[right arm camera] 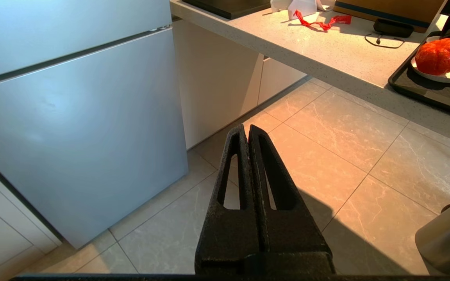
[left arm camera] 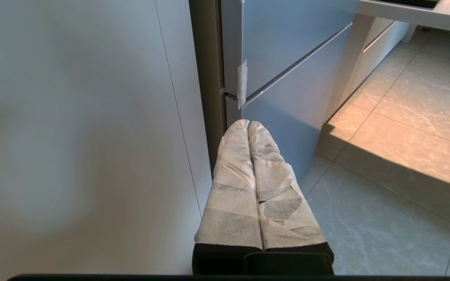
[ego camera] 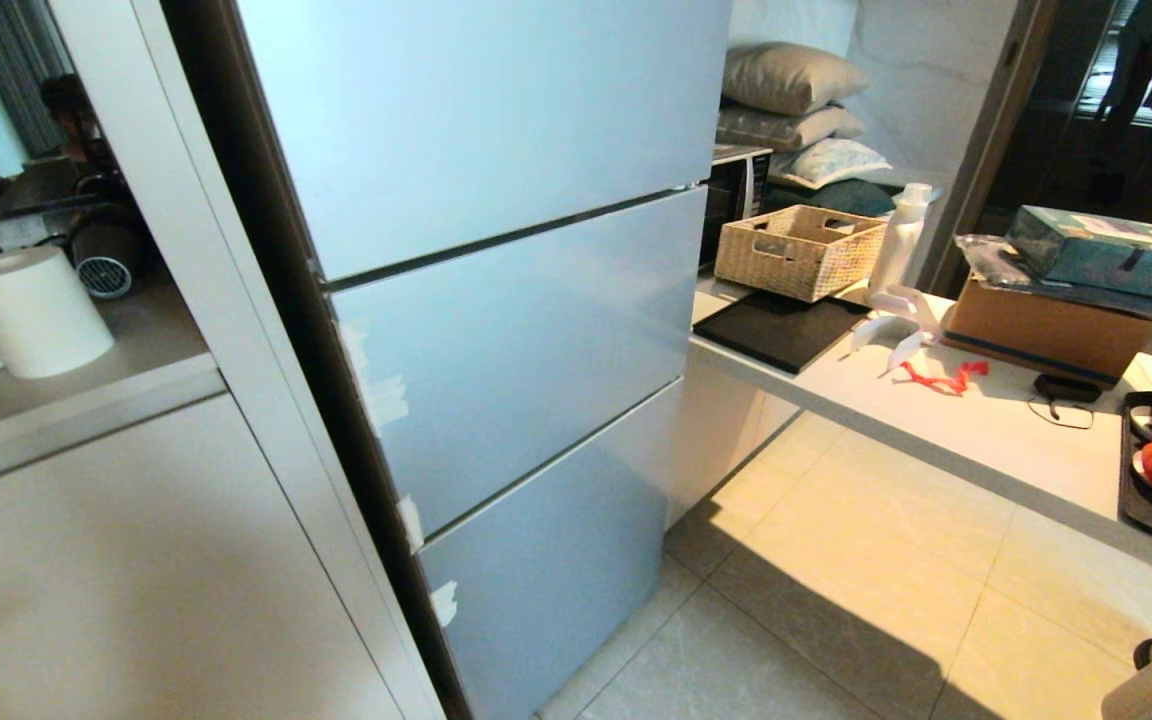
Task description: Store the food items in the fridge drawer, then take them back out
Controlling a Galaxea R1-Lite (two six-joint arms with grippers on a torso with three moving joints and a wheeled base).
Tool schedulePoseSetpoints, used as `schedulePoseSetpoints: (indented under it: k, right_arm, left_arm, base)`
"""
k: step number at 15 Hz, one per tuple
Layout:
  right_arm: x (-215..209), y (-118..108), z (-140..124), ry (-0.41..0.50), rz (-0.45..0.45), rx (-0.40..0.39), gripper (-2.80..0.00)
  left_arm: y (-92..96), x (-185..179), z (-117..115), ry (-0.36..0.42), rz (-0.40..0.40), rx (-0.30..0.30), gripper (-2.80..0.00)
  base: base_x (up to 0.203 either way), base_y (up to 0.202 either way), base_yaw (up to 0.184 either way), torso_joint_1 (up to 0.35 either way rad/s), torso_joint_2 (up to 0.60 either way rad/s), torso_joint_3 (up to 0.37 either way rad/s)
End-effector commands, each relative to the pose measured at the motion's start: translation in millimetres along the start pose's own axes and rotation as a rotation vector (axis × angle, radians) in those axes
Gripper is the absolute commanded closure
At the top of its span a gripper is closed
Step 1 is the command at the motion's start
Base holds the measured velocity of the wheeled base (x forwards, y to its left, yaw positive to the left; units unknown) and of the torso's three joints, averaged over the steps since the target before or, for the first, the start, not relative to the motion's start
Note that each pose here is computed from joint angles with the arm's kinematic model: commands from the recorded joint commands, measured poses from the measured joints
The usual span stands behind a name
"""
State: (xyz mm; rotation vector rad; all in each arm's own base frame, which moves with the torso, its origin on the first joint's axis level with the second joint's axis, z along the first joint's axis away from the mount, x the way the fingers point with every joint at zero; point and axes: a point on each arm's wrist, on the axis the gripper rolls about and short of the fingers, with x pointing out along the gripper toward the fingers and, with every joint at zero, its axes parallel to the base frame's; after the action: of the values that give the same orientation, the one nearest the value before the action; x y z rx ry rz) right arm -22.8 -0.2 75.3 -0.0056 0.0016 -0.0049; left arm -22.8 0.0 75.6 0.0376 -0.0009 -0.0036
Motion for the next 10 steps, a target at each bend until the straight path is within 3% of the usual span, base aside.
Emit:
schedulePoseSetpoints:
  k: [1, 3, 5, 6, 8, 10]
  right_arm:
    - [0, 0, 0, 0.0, 0.0, -0.001, 0.0]
    - [0, 0, 0, 0.0, 0.0, 0.001, 0.0]
    - [0, 0, 0, 0.0, 0.0, -0.001, 0.0]
    - [0, 0, 0, 0.001, 0.0, -0.001, 0.0]
    - [0, 0, 0, 0.002, 0.0, -0.001, 0.0]
    - [0, 0, 0, 0.002, 0.0, -0.001, 0.0]
  left_arm:
    - [0.1, 0, 3, -0.023, 0.003, 0.001, 0.0]
    - [0.6, -3, 14, -0.08, 0.005, 0.0, 0.0]
    - [1.6, -9, 42, -0.15, 0.007, -0.006, 0.0]
    - [2.0, -5, 53, -0.128, 0.004, -0.019, 0.0]
    - [2.8, 9, 75, -0.052, -0.003, -0.106, 0.0]
    - [3.4, 40, 100, 0.069, -0.012, -0.298, 0.0]
  base:
    - [0.0, 0.0, 0.0, 0.0, 0.0, 0.0]
    - [0.0, 0.0, 0.0, 0.0, 0.0, 0.0]
    - [0.0, 0.0, 0.0, 0.0, 0.0, 0.0]
    - [0.0, 0.0, 0.0, 0.0, 0.0, 0.0]
    - [0.0, 0.0, 0.0, 0.0, 0.0, 0.0]
    - [0.0, 0.0, 0.0, 0.0, 0.0, 0.0]
